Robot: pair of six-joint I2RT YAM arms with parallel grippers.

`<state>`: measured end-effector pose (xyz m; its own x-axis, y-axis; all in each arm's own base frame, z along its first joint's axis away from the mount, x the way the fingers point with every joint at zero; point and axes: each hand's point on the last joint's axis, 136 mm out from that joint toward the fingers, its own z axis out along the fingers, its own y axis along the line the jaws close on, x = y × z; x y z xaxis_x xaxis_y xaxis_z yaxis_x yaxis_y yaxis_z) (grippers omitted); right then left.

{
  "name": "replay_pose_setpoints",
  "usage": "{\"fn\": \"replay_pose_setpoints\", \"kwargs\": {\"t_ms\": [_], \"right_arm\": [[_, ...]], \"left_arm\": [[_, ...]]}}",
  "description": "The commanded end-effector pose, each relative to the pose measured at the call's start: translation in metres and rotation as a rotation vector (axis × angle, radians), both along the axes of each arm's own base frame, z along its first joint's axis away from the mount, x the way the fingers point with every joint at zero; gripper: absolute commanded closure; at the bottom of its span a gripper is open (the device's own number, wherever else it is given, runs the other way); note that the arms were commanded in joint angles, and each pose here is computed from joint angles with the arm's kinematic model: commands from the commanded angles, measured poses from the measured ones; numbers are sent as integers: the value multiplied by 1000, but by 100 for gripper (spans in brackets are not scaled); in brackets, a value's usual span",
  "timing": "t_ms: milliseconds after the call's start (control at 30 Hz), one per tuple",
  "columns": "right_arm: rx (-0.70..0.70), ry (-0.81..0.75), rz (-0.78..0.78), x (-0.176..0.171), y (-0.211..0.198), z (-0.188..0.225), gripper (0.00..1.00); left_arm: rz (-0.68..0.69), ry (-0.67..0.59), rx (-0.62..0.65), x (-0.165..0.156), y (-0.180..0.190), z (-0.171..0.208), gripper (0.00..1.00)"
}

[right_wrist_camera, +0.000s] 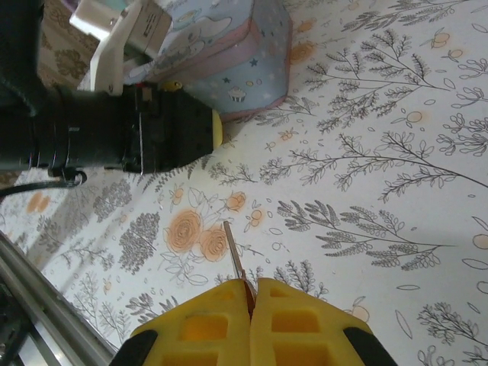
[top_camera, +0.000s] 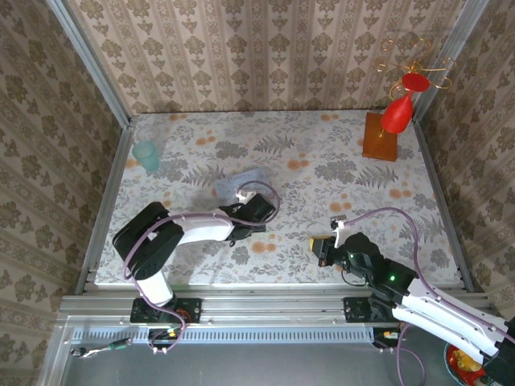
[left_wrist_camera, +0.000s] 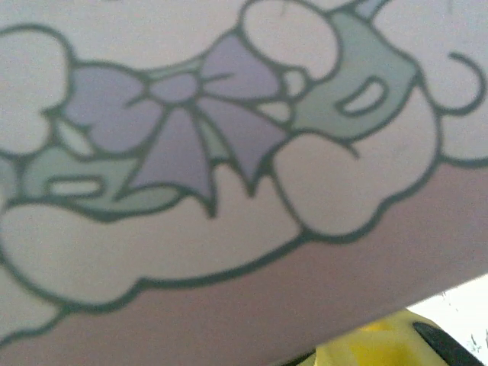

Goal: Unlock the padlock with the key

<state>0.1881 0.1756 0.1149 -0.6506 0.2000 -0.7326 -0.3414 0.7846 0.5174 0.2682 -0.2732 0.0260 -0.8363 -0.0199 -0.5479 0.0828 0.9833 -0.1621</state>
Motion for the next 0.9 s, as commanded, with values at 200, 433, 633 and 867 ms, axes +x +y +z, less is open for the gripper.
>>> {"fn": "replay_pose_setpoints", "kwargs": {"t_ms": [200, 433, 633, 867], "right_arm": [[108, -19, 6, 11, 19, 34, 100], [133, -2, 15, 14, 28, 30, 100], [123, 4, 25, 19, 36, 31, 100], [121, -7, 35, 18, 43, 36, 100]], "left_arm": [[-144, -180, -160, -15, -4, 43, 52], [-353, -387, -300, -43, 11, 71, 34], [-464, -408, -440, -48, 23, 72, 28], [-490, -347, -463, -41, 18, 53, 27]]}}
